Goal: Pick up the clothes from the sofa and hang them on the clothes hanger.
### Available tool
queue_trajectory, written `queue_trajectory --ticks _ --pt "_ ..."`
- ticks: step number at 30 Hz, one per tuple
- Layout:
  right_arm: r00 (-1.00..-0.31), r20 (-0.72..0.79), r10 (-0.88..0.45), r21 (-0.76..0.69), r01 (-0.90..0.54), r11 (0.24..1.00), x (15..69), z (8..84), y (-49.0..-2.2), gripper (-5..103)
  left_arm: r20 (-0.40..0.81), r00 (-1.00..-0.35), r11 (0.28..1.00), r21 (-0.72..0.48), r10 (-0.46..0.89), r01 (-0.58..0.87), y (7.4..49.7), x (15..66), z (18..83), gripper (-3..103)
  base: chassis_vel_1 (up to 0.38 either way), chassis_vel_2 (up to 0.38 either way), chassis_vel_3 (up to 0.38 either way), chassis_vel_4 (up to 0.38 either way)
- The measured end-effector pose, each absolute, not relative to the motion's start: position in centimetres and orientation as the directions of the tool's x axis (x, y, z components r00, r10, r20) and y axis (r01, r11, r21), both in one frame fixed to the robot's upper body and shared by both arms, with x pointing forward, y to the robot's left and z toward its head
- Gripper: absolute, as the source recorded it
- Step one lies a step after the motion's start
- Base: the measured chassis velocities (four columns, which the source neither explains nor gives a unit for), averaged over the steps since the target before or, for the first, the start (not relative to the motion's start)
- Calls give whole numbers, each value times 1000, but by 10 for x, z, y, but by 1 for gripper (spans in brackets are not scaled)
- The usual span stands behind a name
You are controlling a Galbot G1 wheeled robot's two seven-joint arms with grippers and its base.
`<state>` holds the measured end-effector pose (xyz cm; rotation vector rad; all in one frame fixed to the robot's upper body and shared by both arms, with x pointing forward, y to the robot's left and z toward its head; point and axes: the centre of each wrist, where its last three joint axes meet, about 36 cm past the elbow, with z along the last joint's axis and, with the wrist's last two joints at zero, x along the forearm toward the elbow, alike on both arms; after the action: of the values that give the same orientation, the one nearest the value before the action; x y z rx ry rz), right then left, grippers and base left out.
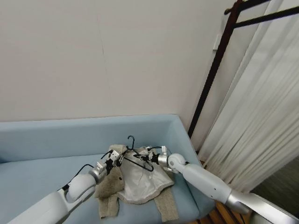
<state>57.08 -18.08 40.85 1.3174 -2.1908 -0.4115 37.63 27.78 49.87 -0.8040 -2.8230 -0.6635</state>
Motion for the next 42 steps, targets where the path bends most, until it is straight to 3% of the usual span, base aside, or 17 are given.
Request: queue_trajectory --ticks 15,25,33,39,42 --pt "-309 337 -889 470 -763 444 584 392 -143 8 382 -846 753 409 372 515 283 353 460 1 0 0 0 0" --pt "-346 394 -851 393 -774 497 611 366 -131 8 414 -844 760 407 341 506 284 339 445 1 0 0 0 0" --pt "-331 408 -851 319 -822 472 608 363 -105 8 417 -853 790 384 313 477 286 348 426 1 0 0 0 0" --pt "-368 411 -834 260 -829 494 615 362 -87 8 410 -861 803 378 300 460 284 353 421 -2 0 0 0 0" --pt "-395 408 -823 234 -826 512 619 360 -83 8 394 -870 817 367 296 444 281 357 420 6 0 0 0 0"
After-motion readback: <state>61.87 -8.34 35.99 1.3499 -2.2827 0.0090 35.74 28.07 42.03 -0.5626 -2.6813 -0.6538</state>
